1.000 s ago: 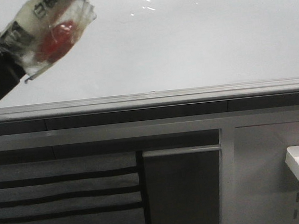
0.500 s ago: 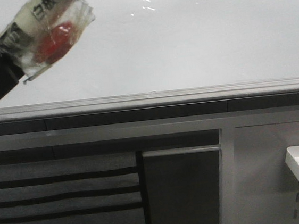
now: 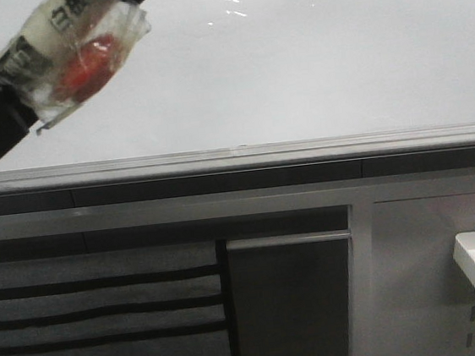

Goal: Write number 3 on whiteboard

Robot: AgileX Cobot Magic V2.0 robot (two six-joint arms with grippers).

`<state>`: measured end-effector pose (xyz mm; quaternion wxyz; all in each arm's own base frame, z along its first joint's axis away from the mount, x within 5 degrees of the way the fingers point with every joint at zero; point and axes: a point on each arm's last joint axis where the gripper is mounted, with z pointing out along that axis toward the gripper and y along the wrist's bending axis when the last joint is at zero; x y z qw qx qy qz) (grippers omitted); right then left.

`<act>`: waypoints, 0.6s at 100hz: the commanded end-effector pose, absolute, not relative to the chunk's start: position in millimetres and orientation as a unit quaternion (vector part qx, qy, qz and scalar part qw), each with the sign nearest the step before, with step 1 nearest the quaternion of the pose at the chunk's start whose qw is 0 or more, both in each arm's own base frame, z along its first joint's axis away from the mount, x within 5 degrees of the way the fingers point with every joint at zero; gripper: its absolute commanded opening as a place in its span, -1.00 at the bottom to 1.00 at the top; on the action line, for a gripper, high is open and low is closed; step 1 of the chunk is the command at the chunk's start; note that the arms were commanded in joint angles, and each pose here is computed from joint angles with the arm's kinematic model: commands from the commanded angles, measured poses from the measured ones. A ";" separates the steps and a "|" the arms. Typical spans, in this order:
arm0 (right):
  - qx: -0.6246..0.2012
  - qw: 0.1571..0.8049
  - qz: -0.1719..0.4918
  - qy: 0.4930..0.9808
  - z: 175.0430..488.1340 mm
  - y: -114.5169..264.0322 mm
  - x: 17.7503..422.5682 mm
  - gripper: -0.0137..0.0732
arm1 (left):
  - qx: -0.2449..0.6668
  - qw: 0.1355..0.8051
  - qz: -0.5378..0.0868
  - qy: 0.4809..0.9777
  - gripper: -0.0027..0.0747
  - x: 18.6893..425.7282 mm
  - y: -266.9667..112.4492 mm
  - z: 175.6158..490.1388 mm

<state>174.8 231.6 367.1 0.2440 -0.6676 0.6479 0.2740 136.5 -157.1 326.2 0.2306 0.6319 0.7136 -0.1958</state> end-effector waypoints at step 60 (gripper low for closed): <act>-0.633 0.321 0.243 0.661 396.9 219.1 172.6 -0.83 | 0.593 0.337 -0.195 0.705 0.23 140.4 -158.4 360.9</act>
